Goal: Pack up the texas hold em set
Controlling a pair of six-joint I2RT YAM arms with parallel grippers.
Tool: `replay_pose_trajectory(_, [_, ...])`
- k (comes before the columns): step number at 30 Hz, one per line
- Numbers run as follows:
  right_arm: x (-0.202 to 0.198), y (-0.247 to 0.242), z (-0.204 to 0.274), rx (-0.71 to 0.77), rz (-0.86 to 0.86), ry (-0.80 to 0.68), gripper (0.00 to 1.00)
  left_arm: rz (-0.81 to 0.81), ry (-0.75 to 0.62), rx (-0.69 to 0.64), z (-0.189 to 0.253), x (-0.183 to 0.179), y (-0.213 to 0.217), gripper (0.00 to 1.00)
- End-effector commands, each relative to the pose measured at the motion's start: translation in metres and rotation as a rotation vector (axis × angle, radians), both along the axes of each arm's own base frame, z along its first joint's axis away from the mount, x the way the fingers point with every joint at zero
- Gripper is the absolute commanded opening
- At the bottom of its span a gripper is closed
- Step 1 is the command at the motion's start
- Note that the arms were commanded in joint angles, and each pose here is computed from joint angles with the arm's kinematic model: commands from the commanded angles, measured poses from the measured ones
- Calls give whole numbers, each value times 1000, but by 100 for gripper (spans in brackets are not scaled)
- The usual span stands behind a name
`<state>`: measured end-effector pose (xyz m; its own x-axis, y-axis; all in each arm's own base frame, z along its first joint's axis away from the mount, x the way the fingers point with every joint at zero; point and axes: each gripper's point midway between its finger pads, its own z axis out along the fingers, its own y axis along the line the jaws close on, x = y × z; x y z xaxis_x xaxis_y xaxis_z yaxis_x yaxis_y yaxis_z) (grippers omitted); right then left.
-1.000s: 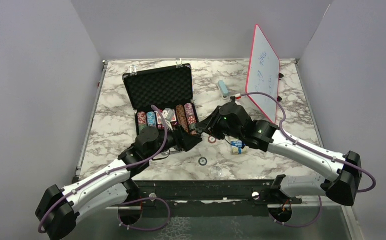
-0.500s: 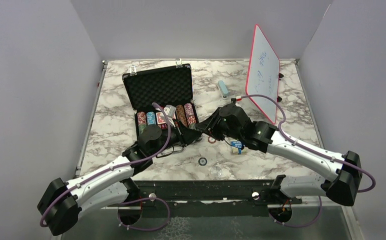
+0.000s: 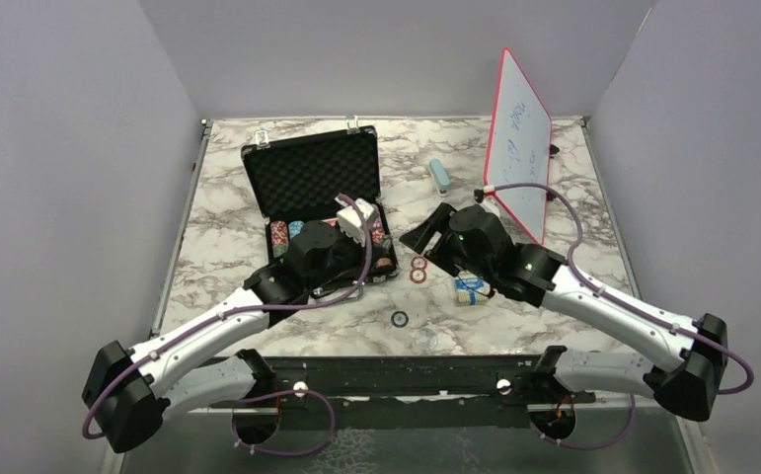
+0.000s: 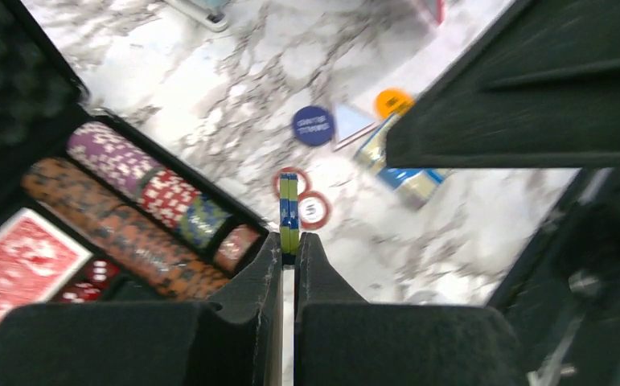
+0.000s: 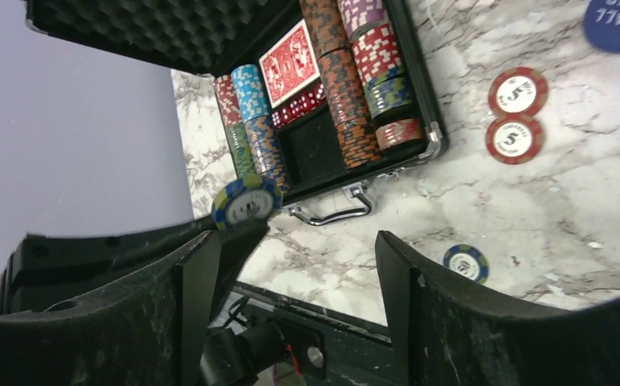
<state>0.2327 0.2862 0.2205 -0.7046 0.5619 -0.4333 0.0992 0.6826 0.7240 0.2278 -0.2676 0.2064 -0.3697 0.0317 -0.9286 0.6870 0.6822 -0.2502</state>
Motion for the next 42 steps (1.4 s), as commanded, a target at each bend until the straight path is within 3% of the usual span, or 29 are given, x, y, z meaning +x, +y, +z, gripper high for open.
replay_pose_trajectory(1, [-6,-39,-11,-90,-44,-79,71,-125,-125,351,-33,7,16,0])
replay_pose_trajectory(10, [-36,-72,-46,-185,25,-59,67,-263,-78,472,-55,28,4,0])
replay_pose_trajectory(20, [-54,-89,-72,-177,9,7,67,-462,6,602,-80,50,-12,0])
replay_pose_trajectory(34, [-53,-85,-76,-181,18,19,67,-393,46,758,-112,73,3,0])
replay_pose_trajectory(42, [-52,-82,-75,-175,20,18,68,-405,62,776,-117,74,3,0])
